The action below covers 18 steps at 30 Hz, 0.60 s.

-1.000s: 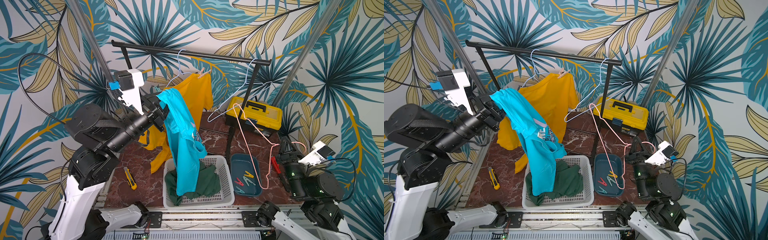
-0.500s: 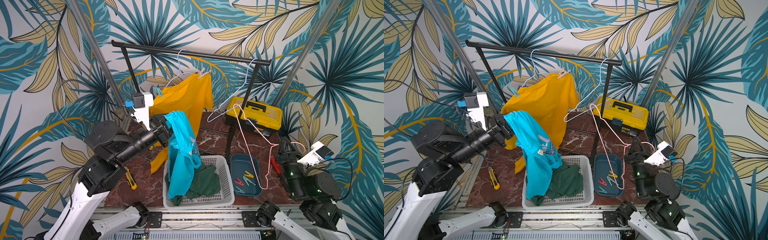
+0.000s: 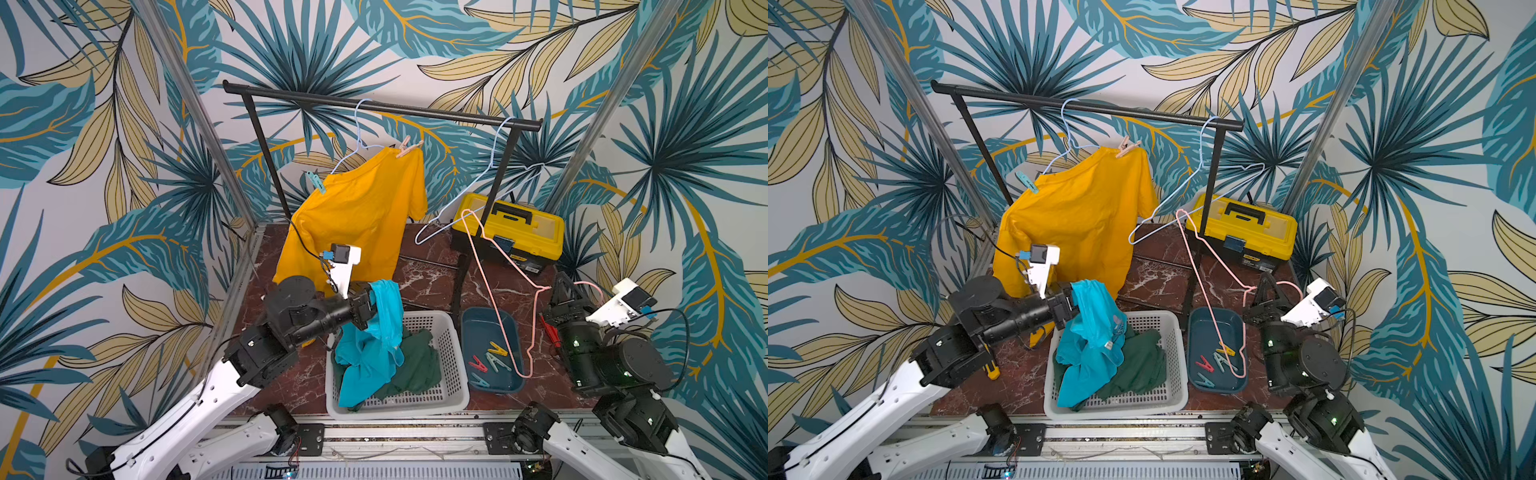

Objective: Remove the clothespins securing t-shirts to the hanger
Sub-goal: Place the T-shirt in the basket.

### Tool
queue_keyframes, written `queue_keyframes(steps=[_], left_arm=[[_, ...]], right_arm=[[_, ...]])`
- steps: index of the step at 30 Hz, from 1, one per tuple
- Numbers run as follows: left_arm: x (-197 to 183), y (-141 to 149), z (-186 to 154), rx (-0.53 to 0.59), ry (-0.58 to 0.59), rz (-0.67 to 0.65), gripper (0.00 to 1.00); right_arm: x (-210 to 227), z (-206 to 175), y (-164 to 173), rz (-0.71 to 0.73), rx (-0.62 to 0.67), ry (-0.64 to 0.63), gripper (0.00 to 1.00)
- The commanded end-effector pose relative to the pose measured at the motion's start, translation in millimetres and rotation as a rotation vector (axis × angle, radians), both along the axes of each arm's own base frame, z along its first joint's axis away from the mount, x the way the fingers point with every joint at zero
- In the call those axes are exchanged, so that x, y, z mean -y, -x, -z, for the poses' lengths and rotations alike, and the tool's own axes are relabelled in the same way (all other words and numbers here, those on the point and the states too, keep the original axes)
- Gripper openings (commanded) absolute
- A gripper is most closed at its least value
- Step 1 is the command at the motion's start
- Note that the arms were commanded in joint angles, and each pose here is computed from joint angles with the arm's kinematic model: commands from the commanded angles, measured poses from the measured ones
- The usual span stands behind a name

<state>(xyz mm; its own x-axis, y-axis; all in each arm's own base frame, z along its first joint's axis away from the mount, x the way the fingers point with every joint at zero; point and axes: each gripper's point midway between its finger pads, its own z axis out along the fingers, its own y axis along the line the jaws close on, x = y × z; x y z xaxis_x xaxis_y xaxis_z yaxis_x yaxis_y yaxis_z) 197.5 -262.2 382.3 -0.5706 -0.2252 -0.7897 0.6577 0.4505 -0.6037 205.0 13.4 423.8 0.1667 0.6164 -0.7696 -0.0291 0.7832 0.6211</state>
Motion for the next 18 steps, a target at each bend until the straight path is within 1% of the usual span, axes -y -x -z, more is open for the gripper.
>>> queue_keyframes(steps=[1,4,7,10,11,12,14,15,16,17,18], left_arm=[[3.6,-8.7,36.9,-0.001,-0.071,-0.027,0.00],[6.7,-14.7,77.1,-0.048,-0.149,-0.035,0.00],[13.0,-17.6,106.1,-0.093,-0.206,-0.024,0.00],[32.2,-11.6,126.1,-0.131,-0.247,0.056,0.01],[38.7,-9.1,132.6,-0.143,-0.261,0.081,0.05],[45.7,-6.8,140.5,-0.156,-0.278,0.106,0.14],[57.1,-1.2,155.0,-0.189,-0.306,0.169,0.43],[61.4,1.4,160.1,-0.204,-0.315,0.198,0.63],[63.1,2.4,164.1,-0.219,-0.323,0.209,0.89],[62.1,0.2,166.0,-0.231,-0.330,0.194,1.00],[60.2,-2.7,166.0,-0.235,-0.338,0.173,0.99]], right_arm=[[-2.4,-2.9,-0.6,-0.014,0.013,-0.019,0.00],[-3.1,-3.2,-0.6,-0.019,0.010,-0.016,0.00],[-4.3,-6.1,0.8,-0.032,0.008,-0.013,0.00],[-6.8,-9.7,1.7,-0.051,0.020,-0.017,0.00],[-8.1,-10.9,1.6,-0.057,0.026,-0.015,0.00],[-10.4,-11.4,1.1,-0.068,0.028,-0.010,0.00],[-14.4,-12.7,0.1,-0.085,0.030,-0.002,0.00],[-16.9,-14.2,0.1,-0.098,0.033,0.004,0.00],[-20.6,-15.5,0.2,-0.118,0.034,0.016,0.00],[-23.6,-17.4,0.9,-0.137,0.037,0.021,0.00],[-26.3,-19.0,2.0,-0.155,0.037,0.031,0.00]])
